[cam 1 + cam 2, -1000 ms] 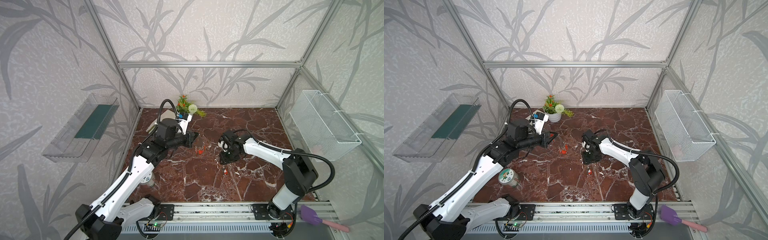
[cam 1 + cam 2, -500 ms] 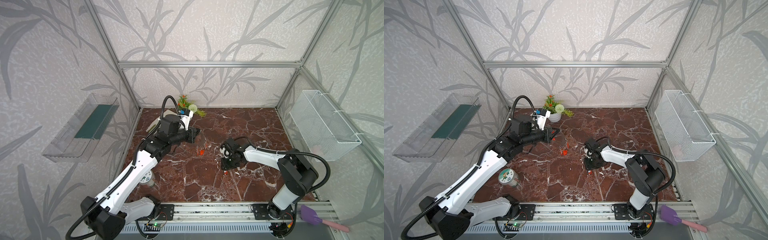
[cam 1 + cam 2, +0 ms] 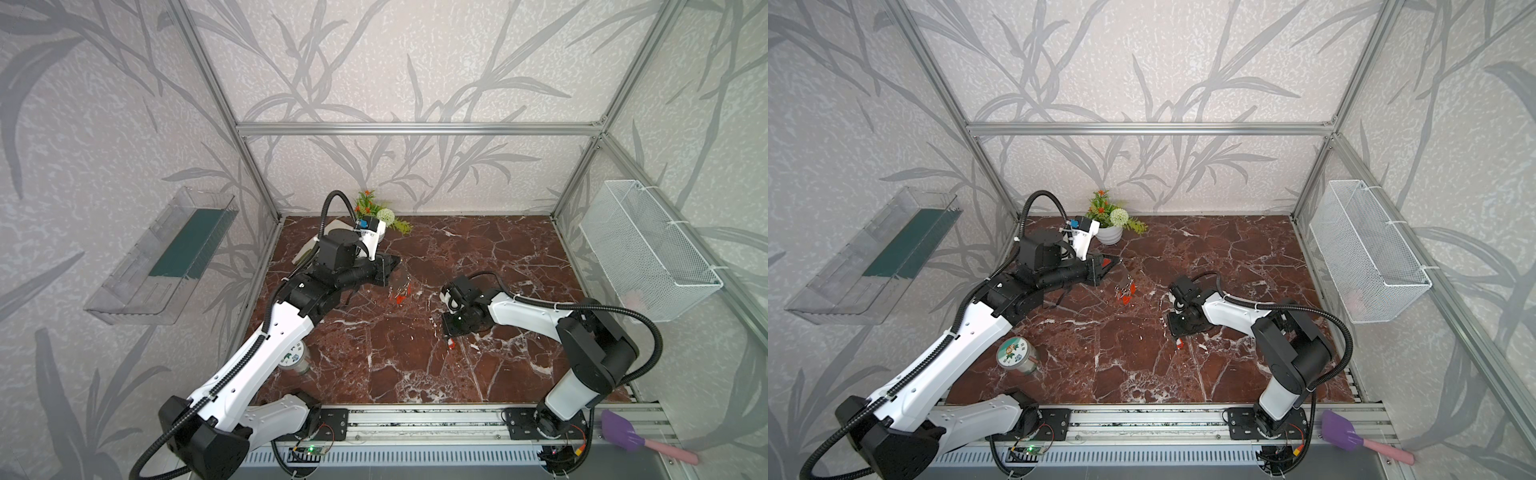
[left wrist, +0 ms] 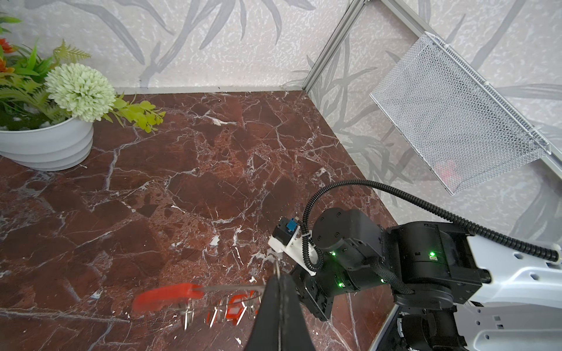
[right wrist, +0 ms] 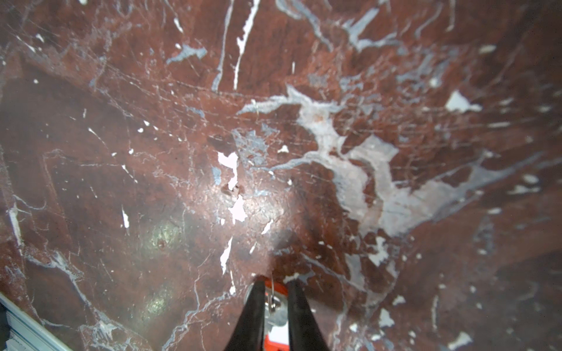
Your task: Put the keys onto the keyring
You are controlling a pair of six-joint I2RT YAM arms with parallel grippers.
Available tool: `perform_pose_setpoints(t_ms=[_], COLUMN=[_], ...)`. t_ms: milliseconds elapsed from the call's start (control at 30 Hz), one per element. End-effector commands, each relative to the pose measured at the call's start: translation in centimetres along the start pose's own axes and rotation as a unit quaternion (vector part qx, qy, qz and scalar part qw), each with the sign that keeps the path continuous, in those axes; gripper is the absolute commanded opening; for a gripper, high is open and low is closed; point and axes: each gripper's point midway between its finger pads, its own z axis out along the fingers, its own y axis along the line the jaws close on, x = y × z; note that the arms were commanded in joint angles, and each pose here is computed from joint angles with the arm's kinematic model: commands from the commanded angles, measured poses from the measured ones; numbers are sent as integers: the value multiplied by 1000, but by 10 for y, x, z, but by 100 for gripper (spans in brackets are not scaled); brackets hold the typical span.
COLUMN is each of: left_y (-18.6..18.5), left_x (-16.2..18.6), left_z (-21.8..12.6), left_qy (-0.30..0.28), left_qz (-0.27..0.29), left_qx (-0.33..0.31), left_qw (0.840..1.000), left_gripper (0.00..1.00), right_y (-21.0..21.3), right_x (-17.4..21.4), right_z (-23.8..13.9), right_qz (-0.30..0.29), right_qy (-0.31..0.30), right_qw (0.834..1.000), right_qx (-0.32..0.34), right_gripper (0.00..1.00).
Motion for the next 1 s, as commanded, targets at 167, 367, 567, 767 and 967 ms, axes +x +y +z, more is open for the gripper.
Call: perform_pose_setpoints(t_ms=[167, 367, 567, 767, 967], left_y=[-8, -5, -3, 0, 3], left_x=[-8, -4, 1, 7, 12], left_z=[-8, -3, -1, 3, 6], left_qy=[-24, -24, -27, -27, -23], left_qz=[4, 5, 13, 22, 34], left_qx=[15, 17, 17, 19, 19], left_qw=[1000, 1000, 999, 999, 999], left_gripper=[0, 0, 0, 0, 0], right_y=[2, 1, 0, -5, -4], right_x=[-3, 1, 12, 23, 20], right_z=[-6, -11, -13, -12, -20], right_qz=[-6, -16, -32, -41, -37], right_qy=[5, 37, 97, 168, 202], right_qw=[1000, 999, 994, 984, 978], right_qx=[3, 17, 29, 45, 47], right_gripper=[3, 0, 0, 0, 0])
